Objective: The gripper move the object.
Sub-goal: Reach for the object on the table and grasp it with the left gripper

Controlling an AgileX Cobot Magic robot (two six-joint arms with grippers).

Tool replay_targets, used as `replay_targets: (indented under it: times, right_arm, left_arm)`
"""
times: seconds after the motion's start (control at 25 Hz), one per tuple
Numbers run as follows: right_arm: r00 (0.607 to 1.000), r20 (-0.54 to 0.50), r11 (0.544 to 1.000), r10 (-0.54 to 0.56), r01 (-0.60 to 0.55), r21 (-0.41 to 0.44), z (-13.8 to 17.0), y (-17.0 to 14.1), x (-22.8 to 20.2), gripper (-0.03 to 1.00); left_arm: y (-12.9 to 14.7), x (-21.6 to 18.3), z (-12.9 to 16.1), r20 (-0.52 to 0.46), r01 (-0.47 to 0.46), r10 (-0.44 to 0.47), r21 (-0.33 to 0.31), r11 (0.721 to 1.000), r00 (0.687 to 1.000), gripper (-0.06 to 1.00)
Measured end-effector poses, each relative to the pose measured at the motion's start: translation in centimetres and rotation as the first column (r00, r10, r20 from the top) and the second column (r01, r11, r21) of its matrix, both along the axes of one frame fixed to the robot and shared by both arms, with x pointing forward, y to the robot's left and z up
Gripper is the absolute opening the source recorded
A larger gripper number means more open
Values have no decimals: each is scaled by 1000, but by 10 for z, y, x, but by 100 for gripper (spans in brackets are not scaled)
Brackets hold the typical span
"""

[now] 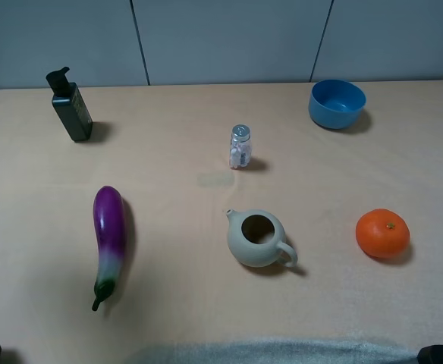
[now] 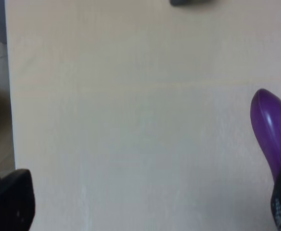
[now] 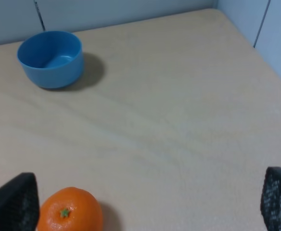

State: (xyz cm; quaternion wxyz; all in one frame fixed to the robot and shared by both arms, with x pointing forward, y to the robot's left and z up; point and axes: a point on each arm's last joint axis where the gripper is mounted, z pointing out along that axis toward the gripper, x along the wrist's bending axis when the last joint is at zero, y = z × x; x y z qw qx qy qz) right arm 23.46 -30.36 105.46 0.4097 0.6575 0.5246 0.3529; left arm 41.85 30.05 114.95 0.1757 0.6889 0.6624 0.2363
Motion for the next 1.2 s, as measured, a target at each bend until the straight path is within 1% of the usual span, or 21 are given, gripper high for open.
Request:
replay_targets:
  times: [0.24,0.64,0.84,1.04,1.2]
  right_arm:
    - [1000,0,1000,0,0,0,0,0,0,69]
    - [1000,0,1000,0,0,0,0,0,0,69]
    - [1000,0,1000,0,0,0,0,0,0,69]
    - [1000,0,1000,0,0,0,0,0,0,69]
    - [1000,0,1000,0,0,0,0,0,0,69]
  left_arm:
    - [-2,36,1,-46,0,0,3,1000,999,98]
    - [-5,95,-12,-125,0,1,8,1000,992,98]
    - [-7,120,-24,-165,0,2,13,1000,986,98]
    - [-7,137,-42,-214,2,2,17,1000,977,98]
    - [-8,149,-55,-234,5,0,18,1000,972,98]
